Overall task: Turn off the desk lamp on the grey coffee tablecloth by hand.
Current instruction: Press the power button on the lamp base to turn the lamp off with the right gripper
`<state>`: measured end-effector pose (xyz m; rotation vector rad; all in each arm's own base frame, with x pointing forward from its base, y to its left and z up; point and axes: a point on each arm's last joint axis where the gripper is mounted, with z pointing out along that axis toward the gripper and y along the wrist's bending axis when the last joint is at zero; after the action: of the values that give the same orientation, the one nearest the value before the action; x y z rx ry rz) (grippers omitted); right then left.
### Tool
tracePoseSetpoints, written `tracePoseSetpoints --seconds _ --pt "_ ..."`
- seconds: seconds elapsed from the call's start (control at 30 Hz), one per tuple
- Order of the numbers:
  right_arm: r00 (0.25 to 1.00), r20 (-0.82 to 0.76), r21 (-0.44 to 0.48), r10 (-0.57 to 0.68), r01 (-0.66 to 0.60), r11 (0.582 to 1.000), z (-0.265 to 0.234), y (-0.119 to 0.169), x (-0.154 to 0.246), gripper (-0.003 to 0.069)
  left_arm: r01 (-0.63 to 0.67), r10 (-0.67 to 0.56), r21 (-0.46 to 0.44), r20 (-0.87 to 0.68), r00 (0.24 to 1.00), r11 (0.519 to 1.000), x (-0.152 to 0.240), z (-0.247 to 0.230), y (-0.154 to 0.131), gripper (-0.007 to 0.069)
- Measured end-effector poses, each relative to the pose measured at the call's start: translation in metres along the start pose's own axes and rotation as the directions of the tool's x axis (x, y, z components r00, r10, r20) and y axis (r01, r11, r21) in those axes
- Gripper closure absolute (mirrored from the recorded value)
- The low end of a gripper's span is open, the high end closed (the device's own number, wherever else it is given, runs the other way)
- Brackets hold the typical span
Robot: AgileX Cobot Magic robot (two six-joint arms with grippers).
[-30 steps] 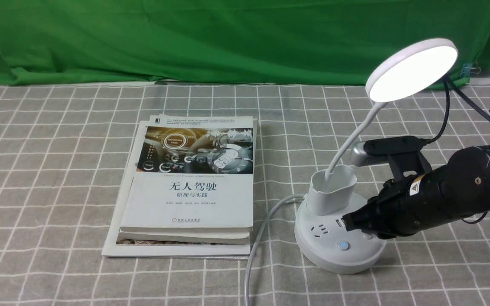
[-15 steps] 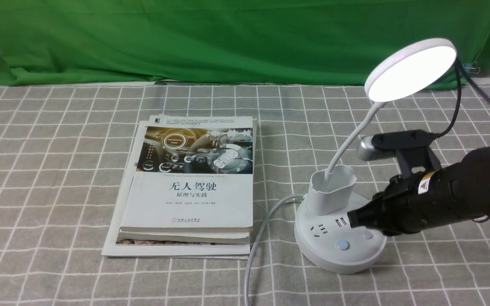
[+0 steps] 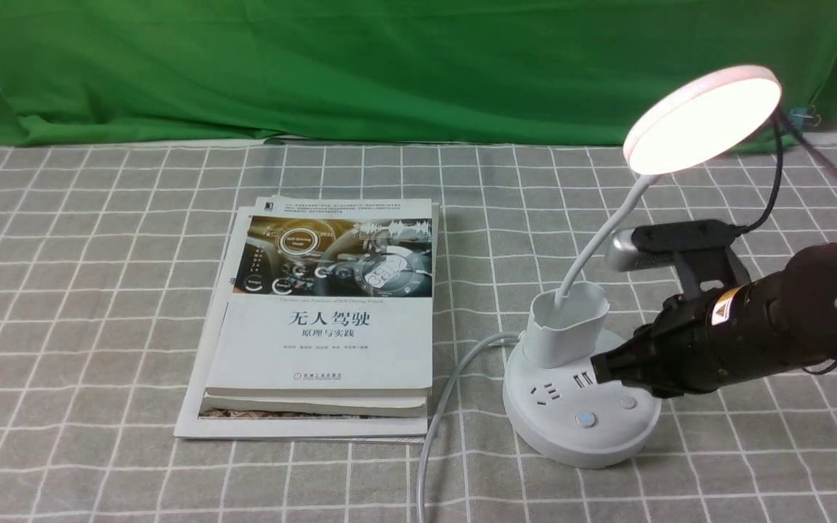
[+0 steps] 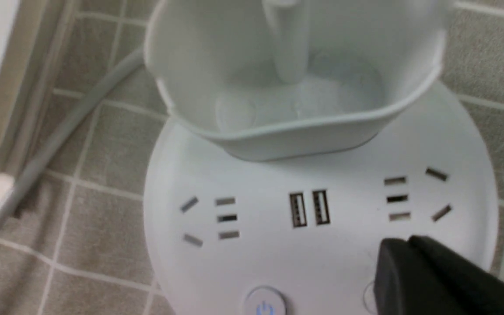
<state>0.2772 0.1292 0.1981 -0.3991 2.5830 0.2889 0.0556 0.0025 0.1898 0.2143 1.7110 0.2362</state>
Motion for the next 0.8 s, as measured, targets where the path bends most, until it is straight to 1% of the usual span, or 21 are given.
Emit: tracePoseSetpoints --seconds 0.07,0.2,0.3,0.43,0.57,0.67,0.8 --pt "1.0 0.02 -0.003 -0.001 0.001 1.0 -0.005 0.001 -0.003 0.0604 0.0 0.0 0.0 0.0 1.0 1.0 0.0 0.0 0.0 0.0606" --pt "1.0 0.008 -0.004 -0.002 0.002 1.0 -0.007 0.001 -0.001 0.0604 0.0 0.0 0.0 0.0 1.0 1.0 0.0 0.0 0.0 0.0606" --pt "1.0 -0.01 0.001 0.001 -0.001 1.0 0.0 0.0 0.004 0.0602 0.0 0.0 0.0 0.0 1.0 1.0 0.0 0.0 0.0 0.0606" --pt "0.997 -0.08 0.013 0.01 -0.009 1.0 0.019 -0.004 0.017 0.0601 0.0 0.0 0.0 0.0 1.0 1.0 0.0 0.0 0.0 0.0606" --pt "0.998 -0.053 0.015 0.025 -0.024 1.0 0.022 -0.004 0.014 0.0601 0.0 0.0 0.0 0.0 1.0 1.0 0.0 0.0 0.0 0.0606" --pt "0.999 -0.046 0.012 0.029 -0.028 1.0 0.017 -0.003 0.013 0.0601 0.0 0.0 0.0 0.0 1.0 1.0 0.0 0.0 0.0 0.0606" --pt "1.0 0.023 -0.006 0.02 -0.02 1.0 -0.018 0.001 0.007 0.0601 0.001 -0.001 0.0 0.0 1.0 1.0 0.0 0.0 0.0 0.0606"
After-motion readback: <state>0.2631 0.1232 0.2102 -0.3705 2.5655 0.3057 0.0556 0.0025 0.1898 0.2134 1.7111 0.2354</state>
